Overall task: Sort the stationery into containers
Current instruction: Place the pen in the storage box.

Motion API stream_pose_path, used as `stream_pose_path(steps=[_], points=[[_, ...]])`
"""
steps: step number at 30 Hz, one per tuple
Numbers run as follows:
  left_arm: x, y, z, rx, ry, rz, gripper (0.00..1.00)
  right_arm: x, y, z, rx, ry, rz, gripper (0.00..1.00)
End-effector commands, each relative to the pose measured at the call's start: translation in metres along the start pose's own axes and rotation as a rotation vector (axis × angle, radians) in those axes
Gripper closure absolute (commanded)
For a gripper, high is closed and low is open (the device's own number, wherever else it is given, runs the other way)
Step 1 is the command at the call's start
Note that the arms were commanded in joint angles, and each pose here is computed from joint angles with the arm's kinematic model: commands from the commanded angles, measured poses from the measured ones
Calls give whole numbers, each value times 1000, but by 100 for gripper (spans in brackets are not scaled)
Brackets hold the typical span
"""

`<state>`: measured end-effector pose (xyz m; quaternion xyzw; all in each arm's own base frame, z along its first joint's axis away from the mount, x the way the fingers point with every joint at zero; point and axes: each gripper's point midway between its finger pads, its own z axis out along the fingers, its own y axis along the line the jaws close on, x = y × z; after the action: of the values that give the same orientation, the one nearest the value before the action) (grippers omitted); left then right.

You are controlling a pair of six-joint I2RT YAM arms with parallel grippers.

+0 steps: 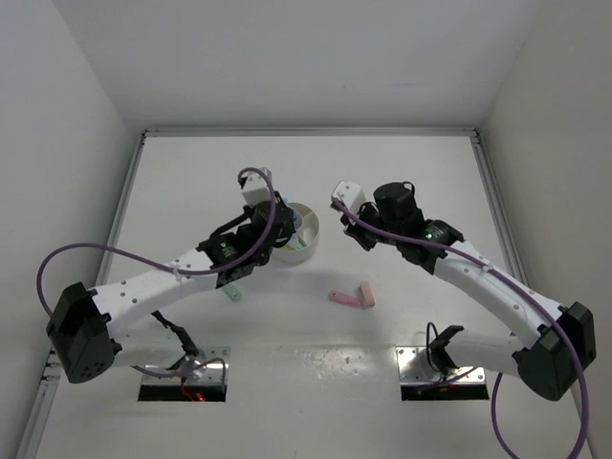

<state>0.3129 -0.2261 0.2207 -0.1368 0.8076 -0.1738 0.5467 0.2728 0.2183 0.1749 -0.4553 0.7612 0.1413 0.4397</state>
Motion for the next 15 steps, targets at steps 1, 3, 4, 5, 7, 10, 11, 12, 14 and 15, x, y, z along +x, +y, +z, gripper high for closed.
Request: stream_pose_path(steps=[1,3,4,5,7,10,11,12,14,15], points=[[-33,-26,-10,87,-168,74,100,1,-3,4,8,-6,-14,100],[-32,-30,-10,84,-197,130,100,1,-3,4,8,-5,-14,100],[-27,-28,-7,79,-194,151,100,1,-3,4,8,-5,-14,100],[-27,-27,-6,86,-210,175,100,1,-3,4,8,-5,-14,100],[-21,-27,-4,89,-215,184,100,1,-3,4,8,-5,-14,100],[-10,-23,1,85,-235,200,100,1,-3,4,8,-5,-14,100],[-5,-21,4,81,-231,214,100,1,-3,4,8,-5,-14,100],[-4,-20,4,83,-235,210,100,1,-3,4,8,-5,-23,100],[3,-21,1,98,-241,202,100,1,-3,4,8,-5,-23,100],[9,-16,0,101,-260,199,100,1,-3,4,8,-5,-23,100]])
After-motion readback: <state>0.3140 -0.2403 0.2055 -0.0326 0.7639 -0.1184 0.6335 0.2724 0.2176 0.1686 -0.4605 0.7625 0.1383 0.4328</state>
